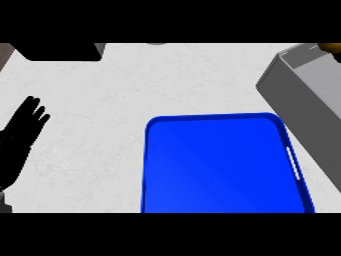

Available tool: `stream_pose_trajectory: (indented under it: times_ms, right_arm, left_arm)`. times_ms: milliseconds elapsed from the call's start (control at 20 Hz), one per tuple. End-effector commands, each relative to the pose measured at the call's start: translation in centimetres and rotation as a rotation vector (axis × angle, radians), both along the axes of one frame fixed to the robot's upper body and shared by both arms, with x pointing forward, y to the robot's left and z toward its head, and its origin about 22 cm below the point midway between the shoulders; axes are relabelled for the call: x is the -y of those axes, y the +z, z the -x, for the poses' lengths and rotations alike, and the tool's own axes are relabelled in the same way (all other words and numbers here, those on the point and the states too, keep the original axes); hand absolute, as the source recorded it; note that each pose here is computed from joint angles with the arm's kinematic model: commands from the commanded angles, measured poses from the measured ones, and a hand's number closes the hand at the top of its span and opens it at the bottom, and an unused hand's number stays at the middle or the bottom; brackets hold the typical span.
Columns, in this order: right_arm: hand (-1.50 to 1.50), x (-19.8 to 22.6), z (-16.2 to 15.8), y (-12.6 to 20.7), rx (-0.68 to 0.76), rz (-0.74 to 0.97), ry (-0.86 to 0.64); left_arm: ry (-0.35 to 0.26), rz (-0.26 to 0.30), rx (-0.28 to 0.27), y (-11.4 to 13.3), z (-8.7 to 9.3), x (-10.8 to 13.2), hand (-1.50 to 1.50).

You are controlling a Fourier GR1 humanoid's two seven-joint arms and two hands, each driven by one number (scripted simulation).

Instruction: Pick the lemon from the tray and place it in the cardboard box

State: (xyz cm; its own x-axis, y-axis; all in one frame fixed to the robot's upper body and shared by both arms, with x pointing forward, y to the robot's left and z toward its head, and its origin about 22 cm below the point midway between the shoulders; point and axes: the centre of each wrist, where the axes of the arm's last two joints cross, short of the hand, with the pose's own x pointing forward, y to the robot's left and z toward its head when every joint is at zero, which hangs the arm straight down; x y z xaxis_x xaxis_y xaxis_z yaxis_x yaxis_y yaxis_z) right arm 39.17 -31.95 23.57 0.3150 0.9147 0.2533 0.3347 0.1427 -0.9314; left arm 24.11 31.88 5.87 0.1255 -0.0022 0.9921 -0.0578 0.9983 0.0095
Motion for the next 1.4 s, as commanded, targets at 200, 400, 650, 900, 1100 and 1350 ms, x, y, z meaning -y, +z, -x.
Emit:
stream_pose_trajectory:
  times_ms: [200,400,650,900,1100,1350]
  right_arm:
    - [1.50,4.4,-0.8,-6.7,-0.070,-0.055,0.019]
    - [1.50,5.7,-0.8,-11.2,-0.248,-0.174,-0.055]
    - [-1.50,7.2,-1.7,-10.6,-0.286,-0.229,-0.076]
    - [-1.50,9.2,-0.4,-11.9,-0.139,-0.305,0.043]
    - [-1.50,7.3,-1.0,-10.7,0.175,-0.512,-0.008]
    - [-1.50,10.3,0.7,-9.3,0.339,-0.672,-0.033]
  left_arm:
    - [0.001,0.001,0.005,1.7,-0.5,-0.4,0.00]
    - [-0.009,0.000,-0.001,-0.1,-0.9,0.9,0.00]
    - [-0.026,-0.004,-0.011,1.1,-0.7,-1.1,0.00]
    - [-0.008,-0.009,0.008,-0.8,0.2,-0.2,0.00]
    - [0.009,-0.010,0.011,0.0,-0.7,0.4,0.00]
    - [0.009,0.010,-0.017,-1.1,-0.3,0.3,0.00]
